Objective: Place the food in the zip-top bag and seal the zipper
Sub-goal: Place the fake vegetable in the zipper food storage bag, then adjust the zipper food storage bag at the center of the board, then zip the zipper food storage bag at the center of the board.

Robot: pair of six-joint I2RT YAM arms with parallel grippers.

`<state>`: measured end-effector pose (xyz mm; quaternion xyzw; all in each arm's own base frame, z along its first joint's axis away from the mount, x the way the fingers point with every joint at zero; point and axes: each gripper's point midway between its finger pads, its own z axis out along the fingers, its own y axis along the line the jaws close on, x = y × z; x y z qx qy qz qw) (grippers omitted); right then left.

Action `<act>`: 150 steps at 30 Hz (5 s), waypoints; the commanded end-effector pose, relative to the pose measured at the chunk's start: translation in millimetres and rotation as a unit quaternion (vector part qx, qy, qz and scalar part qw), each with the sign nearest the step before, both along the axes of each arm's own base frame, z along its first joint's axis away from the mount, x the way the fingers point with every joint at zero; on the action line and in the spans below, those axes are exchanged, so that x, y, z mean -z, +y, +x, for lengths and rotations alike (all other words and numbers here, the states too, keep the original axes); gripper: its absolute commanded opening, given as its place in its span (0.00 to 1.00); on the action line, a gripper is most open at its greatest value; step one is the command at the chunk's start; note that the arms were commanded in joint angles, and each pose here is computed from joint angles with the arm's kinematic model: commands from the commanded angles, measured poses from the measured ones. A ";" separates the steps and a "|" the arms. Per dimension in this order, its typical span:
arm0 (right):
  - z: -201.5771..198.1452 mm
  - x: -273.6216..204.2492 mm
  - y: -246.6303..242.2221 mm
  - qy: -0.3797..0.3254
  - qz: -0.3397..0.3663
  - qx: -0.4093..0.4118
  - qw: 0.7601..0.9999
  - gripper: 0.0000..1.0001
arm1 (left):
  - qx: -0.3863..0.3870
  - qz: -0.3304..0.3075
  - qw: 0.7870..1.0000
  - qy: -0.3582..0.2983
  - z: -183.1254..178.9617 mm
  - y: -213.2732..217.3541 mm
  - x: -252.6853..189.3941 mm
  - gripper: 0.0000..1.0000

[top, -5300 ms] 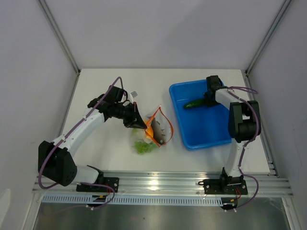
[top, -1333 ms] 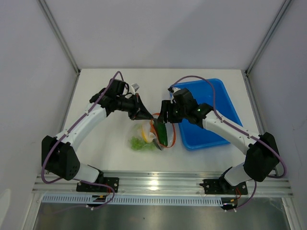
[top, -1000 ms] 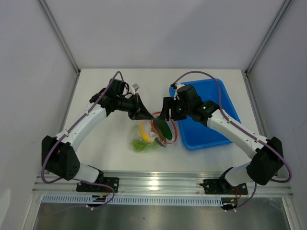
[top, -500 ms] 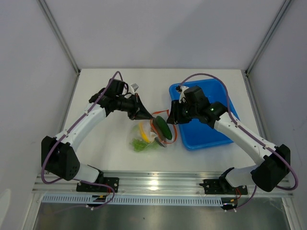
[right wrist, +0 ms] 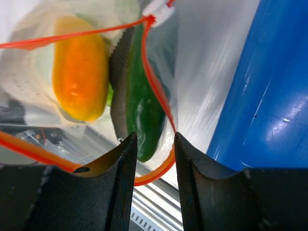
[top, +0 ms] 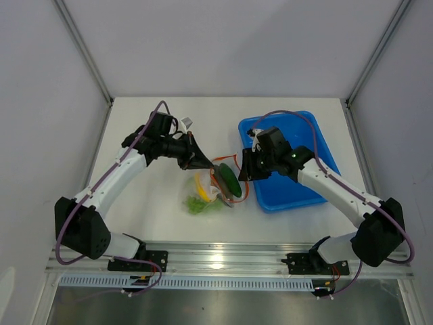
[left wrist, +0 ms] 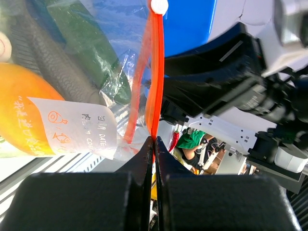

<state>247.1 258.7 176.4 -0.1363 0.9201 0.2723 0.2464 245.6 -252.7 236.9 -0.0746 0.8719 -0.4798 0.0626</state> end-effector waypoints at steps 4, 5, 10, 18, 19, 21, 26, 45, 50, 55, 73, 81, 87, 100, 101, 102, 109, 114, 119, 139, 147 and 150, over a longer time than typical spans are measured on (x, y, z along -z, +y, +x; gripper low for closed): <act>13.3 24.1 2.2 0.007 -0.012 0.003 1.000 0.39 | 0.002 -0.007 1.000 -0.028 -3.8 4.6 -11.7 0.00; 15.3 29.0 3.7 0.012 -0.016 0.003 1.000 0.39 | 0.002 -0.007 1.000 -0.027 -4.0 4.7 -11.2 0.01; 17.4 33.4 10.4 0.017 -0.008 -0.009 1.000 0.20 | 0.002 -0.005 1.000 -0.027 -5.3 5.6 -9.6 0.00; 21.2 5.3 20.5 -0.002 0.021 -0.026 0.999 0.00 | -0.002 0.021 0.999 -0.036 -6.5 12.2 -8.2 0.01; 24.5 -10.7 24.3 -0.016 0.034 -0.027 0.999 0.00 | 0.000 0.030 0.999 -0.043 -6.6 14.4 -7.5 0.01; 24.1 -28.2 28.6 -0.022 0.051 -0.032 0.998 0.00 | -0.009 0.052 0.997 -0.052 -6.6 20.9 -10.2 0.01; 19.7 -88.6 43.5 -0.048 0.100 -0.063 0.992 0.00 | -0.018 0.092 0.991 -0.093 -10.1 36.2 -28.5 0.01; 20.8 -68.0 68.8 -0.009 0.077 -0.090 0.993 0.00 | -0.030 0.099 0.990 -0.091 -22.3 44.0 -13.7 0.01; 21.4 -117.9 81.0 -0.052 0.107 -0.109 0.987 0.00 | -0.033 0.056 0.989 -0.129 -23.5 37.3 -68.9 0.01; 10.4 -125.1 89.4 -0.029 0.136 -0.114 0.984 0.00 | -0.039 0.051 0.991 -0.119 -28.7 37.9 -59.1 0.01; 6.4 -91.4 95.6 0.018 0.115 -0.114 0.987 0.00 | -0.042 0.070 0.991 -0.108 -17.9 38.3 -34.8 0.01; 28.1 -88.2 105.1 0.044 0.117 -0.045 0.991 0.00 | -0.029 0.063 0.990 -0.119 -14.8 32.8 -38.6 0.39; 37.4 -82.3 114.2 0.074 0.128 -0.006 0.989 0.00 | -0.036 0.094 0.987 -0.122 -12.7 39.9 -34.8 0.47; 38.8 -84.5 108.5 0.080 0.132 0.027 0.988 0.00 | -0.125 0.214 0.953 -0.175 -23.2 96.5 -46.6 0.53; 39.5 -84.9 108.6 0.081 0.132 0.030 0.987 0.00 | -0.122 0.211 0.954 -0.173 -22.9 95.0 -44.9 0.54; 41.4 -82.0 108.4 0.085 0.128 0.041 0.987 0.00 | -0.118 0.207 0.956 -0.174 -20.9 92.1 -41.3 0.56; 51.9 -67.0 110.6 0.118 0.121 0.105 0.980 0.00 | -0.040 0.158 0.976 -0.146 -19.7 53.1 -19.2 0.66; 52.5 -56.3 120.6 0.130 0.116 0.126 0.977 0.00 | -0.021 0.138 0.975 -0.172 -15.3 36.3 -26.1 0.73; 51.7 -54.7 123.8 0.122 0.104 0.150 0.976 0.00 | -0.013 0.135 0.973 -0.187 -17.3 29.2 -30.3 0.77; 47.4 -84.0 128.1 0.151 0.153 0.185 0.959 0.00 | -0.007 0.280 0.944 -0.177 -21.9 28.9 -1.5 0.72; 43.6 -86.4 127.7 0.168 0.151 0.214 0.950 0.00 | -0.012 0.310 0.937 -0.159 -22.2 25.7 11.0 0.58; 41.8 -89.8 131.2 0.175 0.161 0.212 0.948 0.02 | -0.011 0.310 0.938 -0.154 -22.8 22.5 15.3 0.50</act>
